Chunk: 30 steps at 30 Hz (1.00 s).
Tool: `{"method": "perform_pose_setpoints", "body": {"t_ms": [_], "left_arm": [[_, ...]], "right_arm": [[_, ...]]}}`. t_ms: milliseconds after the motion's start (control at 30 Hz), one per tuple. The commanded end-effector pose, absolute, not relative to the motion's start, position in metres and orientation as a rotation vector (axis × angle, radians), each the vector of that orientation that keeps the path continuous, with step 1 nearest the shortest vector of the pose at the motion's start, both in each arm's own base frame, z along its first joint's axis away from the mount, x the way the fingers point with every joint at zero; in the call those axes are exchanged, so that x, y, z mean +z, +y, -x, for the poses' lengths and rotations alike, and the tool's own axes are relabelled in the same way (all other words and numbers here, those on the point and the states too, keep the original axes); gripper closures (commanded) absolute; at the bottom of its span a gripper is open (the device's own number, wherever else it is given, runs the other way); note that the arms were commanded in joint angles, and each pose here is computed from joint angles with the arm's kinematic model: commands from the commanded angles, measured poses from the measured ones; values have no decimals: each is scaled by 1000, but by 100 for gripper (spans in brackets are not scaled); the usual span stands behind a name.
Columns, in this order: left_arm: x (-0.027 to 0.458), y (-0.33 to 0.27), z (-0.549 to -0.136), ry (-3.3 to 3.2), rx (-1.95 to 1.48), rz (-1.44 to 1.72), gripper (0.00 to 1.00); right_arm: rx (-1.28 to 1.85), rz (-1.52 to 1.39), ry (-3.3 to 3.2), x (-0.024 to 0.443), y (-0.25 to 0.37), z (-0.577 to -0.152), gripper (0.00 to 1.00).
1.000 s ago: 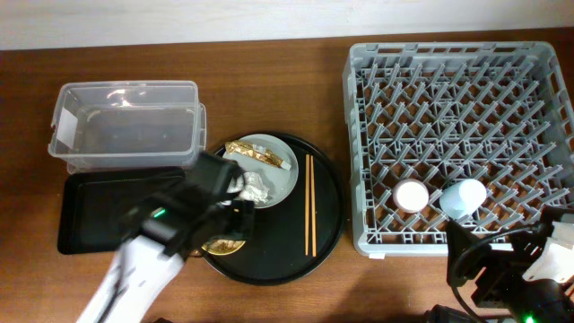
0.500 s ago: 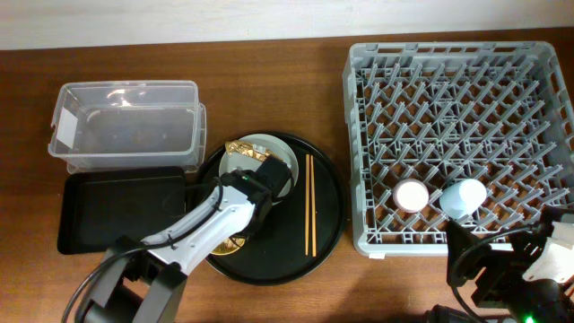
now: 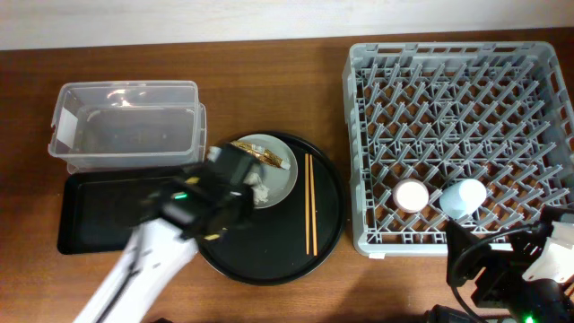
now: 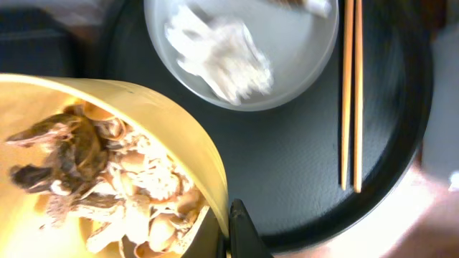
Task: Sort waste into correct bins and load items into the dishwasher rack
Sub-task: 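Grasp the yellow bowl with the left gripper and lift it, then tip the yellow bowl over the black tray to dump the shells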
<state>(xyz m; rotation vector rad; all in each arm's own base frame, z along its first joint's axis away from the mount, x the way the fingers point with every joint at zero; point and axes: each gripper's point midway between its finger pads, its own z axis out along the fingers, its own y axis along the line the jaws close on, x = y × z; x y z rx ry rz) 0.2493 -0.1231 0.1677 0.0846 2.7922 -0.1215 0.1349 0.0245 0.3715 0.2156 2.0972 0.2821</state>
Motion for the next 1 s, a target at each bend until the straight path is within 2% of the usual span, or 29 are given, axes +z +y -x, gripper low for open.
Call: {"method": "perform_pose_setpoints", "body": {"t_ms": [0,300,433,633,967], "left_arm": [[184,-87,-262,2762,-284,-68,100],[171,-18,-309,2494,-1164,115,100],[163,10,-323,2292,-1399,221,100],[180,59,-318,2060,-1452,388,100],[172,56,-312,1955,-1549,427,100]], "right_arm": [[278,-208,2095,372,24,-135,1],[278,-208,2095,372,24,-135,1],[278,-208,2095,372,24,-135,1],[278,-208,2095,372,24,-135,1],[278,-208,2095,372,24,-135,1]]}}
